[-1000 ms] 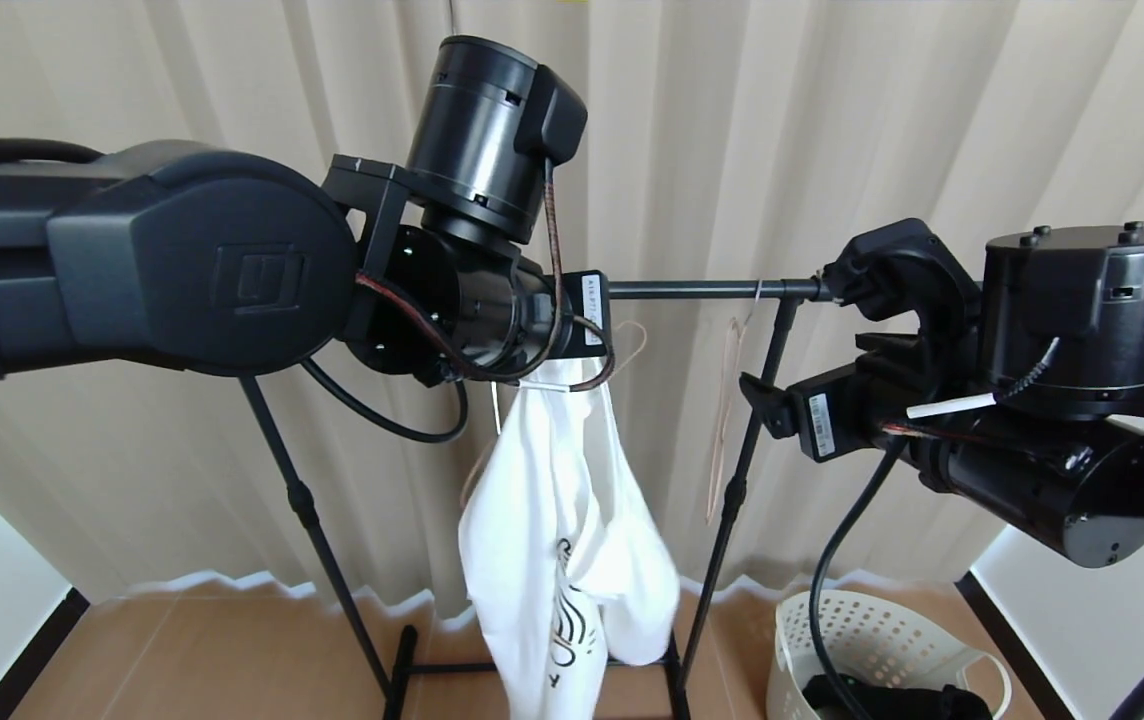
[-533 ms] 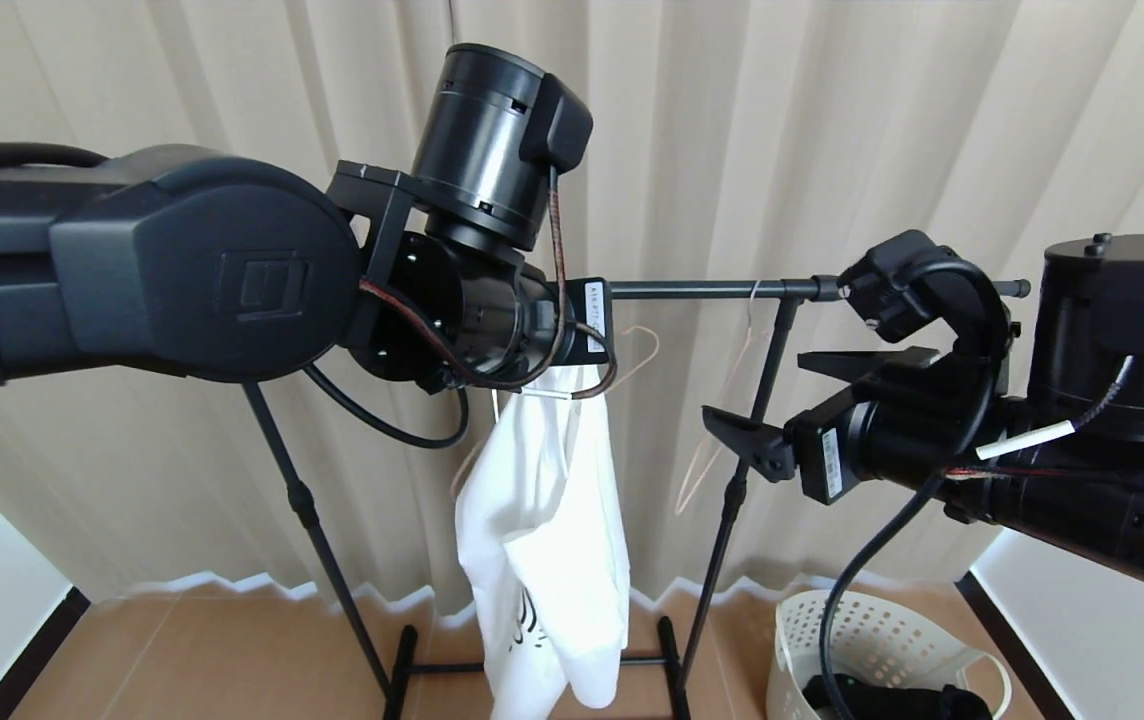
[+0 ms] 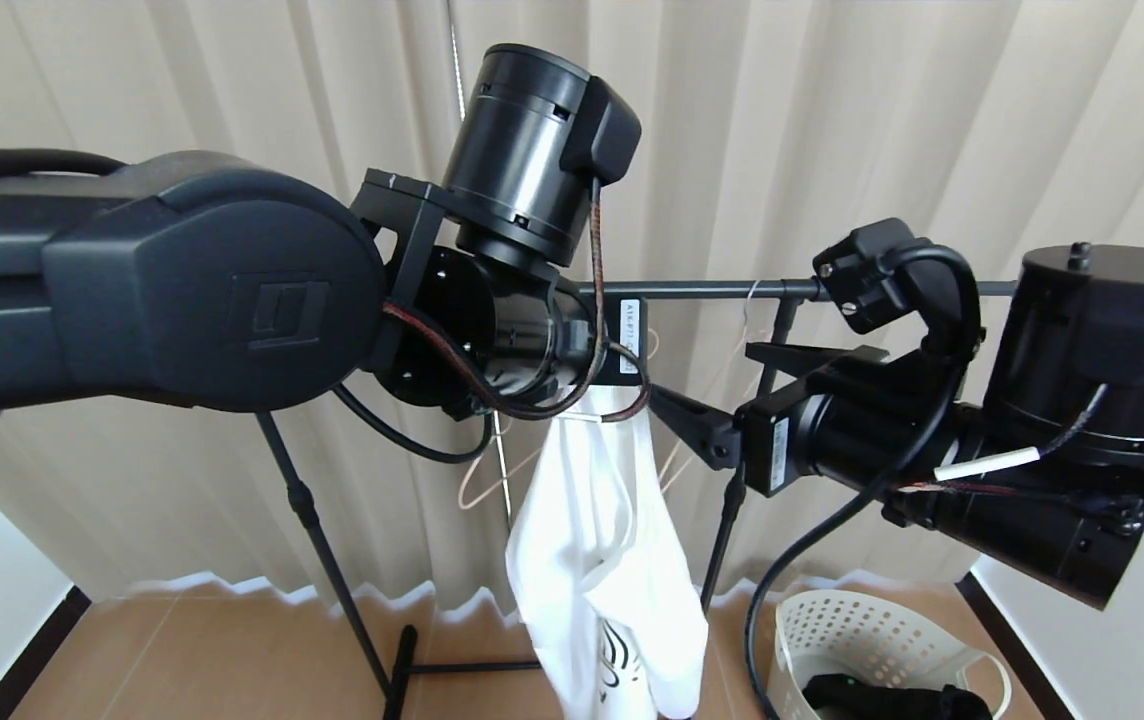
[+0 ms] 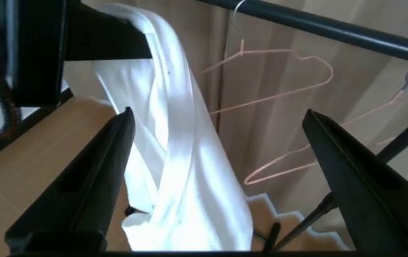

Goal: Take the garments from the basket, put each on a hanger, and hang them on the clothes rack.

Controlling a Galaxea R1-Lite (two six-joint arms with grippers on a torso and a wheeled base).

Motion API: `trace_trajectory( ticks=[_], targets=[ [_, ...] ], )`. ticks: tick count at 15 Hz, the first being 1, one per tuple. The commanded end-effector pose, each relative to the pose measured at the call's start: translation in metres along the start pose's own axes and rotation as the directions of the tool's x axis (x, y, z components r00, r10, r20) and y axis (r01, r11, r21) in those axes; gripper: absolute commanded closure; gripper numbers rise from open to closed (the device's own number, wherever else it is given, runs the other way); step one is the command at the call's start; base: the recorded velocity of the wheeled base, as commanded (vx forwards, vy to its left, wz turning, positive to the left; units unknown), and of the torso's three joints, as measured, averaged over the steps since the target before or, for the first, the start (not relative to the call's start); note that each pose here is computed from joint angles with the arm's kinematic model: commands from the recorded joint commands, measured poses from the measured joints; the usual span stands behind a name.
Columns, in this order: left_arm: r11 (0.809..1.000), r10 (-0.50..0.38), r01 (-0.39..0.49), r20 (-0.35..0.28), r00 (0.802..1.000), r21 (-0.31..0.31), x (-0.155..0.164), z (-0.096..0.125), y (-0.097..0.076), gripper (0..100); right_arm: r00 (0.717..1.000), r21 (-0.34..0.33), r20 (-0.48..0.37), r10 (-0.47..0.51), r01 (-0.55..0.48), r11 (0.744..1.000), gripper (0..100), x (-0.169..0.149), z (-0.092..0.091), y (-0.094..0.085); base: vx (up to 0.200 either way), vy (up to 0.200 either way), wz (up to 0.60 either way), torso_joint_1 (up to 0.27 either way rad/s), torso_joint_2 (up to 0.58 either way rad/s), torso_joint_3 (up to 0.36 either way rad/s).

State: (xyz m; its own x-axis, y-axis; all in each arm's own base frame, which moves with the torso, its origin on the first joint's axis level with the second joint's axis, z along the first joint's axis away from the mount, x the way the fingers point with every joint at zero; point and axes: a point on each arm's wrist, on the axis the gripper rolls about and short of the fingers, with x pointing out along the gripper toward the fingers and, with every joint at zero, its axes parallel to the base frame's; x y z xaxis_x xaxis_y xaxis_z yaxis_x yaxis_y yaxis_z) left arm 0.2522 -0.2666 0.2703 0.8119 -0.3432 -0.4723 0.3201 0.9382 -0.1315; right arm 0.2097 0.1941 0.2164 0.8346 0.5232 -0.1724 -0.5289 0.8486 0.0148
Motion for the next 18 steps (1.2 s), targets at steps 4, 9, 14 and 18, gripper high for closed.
trace_trajectory(
  ticks=[4,9,14,18],
  targets=[
    [1.0,-0.02,0.02,-0.003,1.0,0.012,-0.003,-0.003,-0.007,100,0.997,-0.019,-0.038,-0.065,0.065,0.998,0,0.033,-0.026,0.009,0.0,0.0,0.0,0.0,0.0,0.0],
    [1.0,-0.012,0.012,0.001,1.0,0.01,-0.004,-0.002,-0.006,100,0.991,-0.049,-0.063,-0.116,0.113,0.992,0,0.039,-0.033,-0.003,0.0,0.0,0.0,0.0,0.0,0.0],
    [1.0,-0.011,0.011,0.007,1.0,0.006,-0.007,0.0,-0.004,100,0.985,-0.061,-0.08,-0.15,0.145,0.988,0,0.046,-0.038,-0.013,0.0,0.0,0.0,0.0,0.0,0.0],
    [1.0,-0.009,0.009,0.013,1.0,0.016,-0.009,0.002,-0.003,100,0.978,-0.1,-0.093,-0.188,0.179,0.979,0,0.049,-0.041,-0.026,0.0,0.0,0.0,0.0,0.0,0.0]
  ],
)
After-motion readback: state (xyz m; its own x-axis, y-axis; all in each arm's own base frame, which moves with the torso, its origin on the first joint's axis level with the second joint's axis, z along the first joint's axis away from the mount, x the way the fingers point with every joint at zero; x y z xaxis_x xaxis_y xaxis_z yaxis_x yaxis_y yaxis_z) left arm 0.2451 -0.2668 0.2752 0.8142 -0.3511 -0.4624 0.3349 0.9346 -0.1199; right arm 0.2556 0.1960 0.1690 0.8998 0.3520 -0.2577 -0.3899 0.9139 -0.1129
